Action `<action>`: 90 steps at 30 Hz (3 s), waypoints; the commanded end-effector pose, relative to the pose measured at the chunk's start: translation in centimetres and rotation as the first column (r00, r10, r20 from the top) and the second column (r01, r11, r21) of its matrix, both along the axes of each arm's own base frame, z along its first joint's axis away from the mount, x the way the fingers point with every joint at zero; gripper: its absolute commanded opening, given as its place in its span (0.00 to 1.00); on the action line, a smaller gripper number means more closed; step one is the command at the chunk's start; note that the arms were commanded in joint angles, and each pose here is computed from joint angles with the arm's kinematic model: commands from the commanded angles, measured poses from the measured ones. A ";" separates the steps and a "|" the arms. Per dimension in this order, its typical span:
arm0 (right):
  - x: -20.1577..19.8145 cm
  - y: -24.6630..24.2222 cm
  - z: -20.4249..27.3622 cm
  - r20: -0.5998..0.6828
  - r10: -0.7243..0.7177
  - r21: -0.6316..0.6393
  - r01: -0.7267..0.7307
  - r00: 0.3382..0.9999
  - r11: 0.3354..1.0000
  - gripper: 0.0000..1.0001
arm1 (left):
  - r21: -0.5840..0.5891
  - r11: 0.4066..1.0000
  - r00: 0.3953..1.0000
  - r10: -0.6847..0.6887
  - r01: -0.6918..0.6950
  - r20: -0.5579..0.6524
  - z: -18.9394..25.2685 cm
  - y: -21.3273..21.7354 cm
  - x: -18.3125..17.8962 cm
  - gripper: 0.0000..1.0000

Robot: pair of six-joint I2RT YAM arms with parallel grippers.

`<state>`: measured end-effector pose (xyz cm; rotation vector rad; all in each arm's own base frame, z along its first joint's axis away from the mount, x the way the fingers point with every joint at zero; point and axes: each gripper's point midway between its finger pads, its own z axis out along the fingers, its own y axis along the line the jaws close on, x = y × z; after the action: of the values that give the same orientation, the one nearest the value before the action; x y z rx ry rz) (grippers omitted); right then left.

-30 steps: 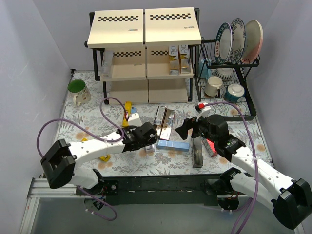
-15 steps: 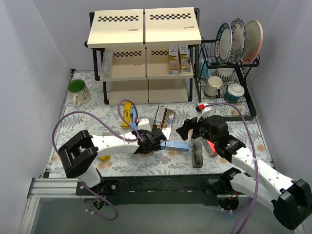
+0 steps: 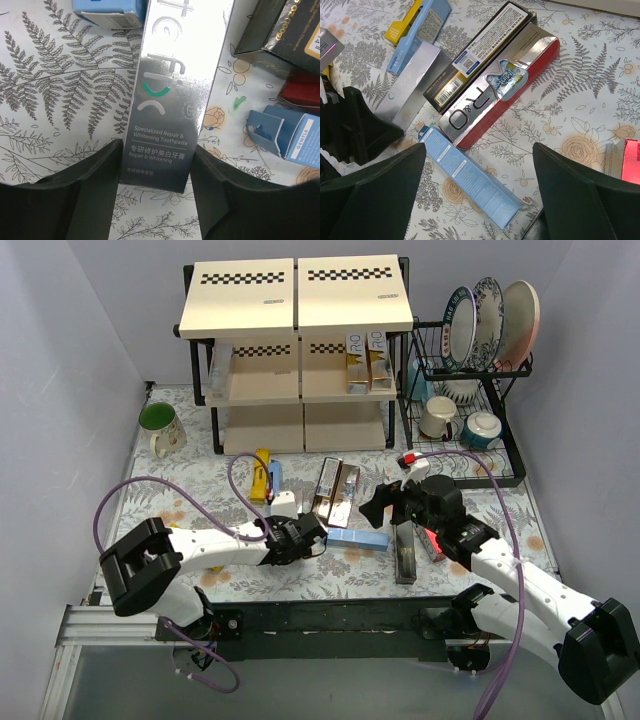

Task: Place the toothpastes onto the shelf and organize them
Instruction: Pick up the toothpaste from the center of the board, then place the toothpaste on the shelf.

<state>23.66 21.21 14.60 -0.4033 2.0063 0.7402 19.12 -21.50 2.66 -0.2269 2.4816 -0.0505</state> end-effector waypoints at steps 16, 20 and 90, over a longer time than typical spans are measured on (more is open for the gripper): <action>-0.1 1.1 1.2 0.084 0.054 0.073 -0.060 0.995 0.996 0.95 | -0.019 0.988 0.964 -0.148 0.156 0.222 1.6 0.8 1.6 0.68; -0.3 1.1 0.9 0.089 0.057 0.075 -0.064 0.994 0.995 0.95 | -0.005 0.983 0.956 -0.177 0.183 0.232 0.5 0.9 1.4 0.66; -1.6 -1.1 3.4 0.206 0.012 0.088 -0.031 0.978 0.996 0.95 | 0.127 0.989 0.776 -0.140 0.078 0.615 28.8 10.5 30.5 0.17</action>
<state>21.89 19.97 16.98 -0.4397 1.8178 0.7585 48.47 -11.09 28.36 -0.0053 1.9176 -0.0102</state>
